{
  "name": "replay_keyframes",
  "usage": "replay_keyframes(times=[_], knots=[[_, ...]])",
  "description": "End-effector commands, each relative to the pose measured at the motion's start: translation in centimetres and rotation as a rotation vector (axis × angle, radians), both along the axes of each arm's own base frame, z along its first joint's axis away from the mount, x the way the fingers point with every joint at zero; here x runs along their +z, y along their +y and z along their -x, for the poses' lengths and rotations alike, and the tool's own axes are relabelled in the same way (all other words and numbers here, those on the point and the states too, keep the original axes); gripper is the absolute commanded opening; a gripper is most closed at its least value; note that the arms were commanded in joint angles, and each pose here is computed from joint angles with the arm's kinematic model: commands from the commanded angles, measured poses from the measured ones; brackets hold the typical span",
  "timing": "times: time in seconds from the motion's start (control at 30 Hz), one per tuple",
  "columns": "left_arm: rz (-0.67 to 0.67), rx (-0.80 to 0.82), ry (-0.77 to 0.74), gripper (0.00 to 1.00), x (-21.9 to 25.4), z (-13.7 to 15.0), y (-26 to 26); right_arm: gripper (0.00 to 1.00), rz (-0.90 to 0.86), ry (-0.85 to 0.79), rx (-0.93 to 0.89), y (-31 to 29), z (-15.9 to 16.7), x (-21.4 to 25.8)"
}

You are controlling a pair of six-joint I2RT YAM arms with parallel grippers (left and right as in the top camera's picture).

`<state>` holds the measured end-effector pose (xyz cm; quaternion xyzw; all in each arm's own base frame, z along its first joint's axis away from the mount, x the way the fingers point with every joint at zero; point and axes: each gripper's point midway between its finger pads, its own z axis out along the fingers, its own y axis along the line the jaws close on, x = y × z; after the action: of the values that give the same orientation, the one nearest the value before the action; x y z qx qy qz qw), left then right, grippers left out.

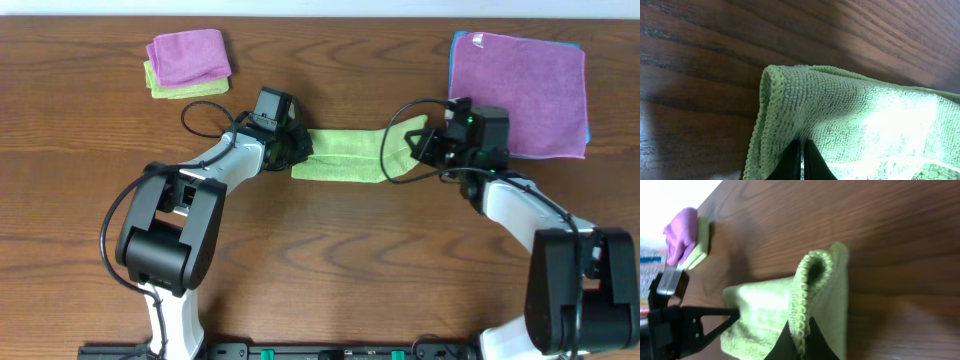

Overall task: Fold the cloth
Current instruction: 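Fold the strip's right end toward the left gripper with the right gripper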

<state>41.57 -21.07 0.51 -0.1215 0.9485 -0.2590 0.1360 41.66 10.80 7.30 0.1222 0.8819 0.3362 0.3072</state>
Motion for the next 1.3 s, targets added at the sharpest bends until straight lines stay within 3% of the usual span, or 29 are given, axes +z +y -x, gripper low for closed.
replay_keyframes(times=[0.0, 0.33, 0.97, 1.27], knots=[[-0.026, -0.007, -0.01, 0.06, -0.3, -0.6, 0.1, 0.01, 0.004, -0.057, 0.036, 1.9, -0.8, 2.0], [-0.032, -0.013, -0.004, 0.06, -0.3, -0.5, 0.1, 0.01, 0.032, -0.14, 0.091, 6.2, -2.7, 5.0], [-0.073, -0.003, 0.057, 0.06, 1.2, -1.1, 3.3, 0.01, 0.054, -0.06, 0.281, 14.8, -1.6, 0.1], [-0.078, 0.022, 0.022, 0.06, 4.7, -3.6, 5.4, 0.01, 0.067, -0.069, 0.303, 15.6, -1.1, 0.1]])
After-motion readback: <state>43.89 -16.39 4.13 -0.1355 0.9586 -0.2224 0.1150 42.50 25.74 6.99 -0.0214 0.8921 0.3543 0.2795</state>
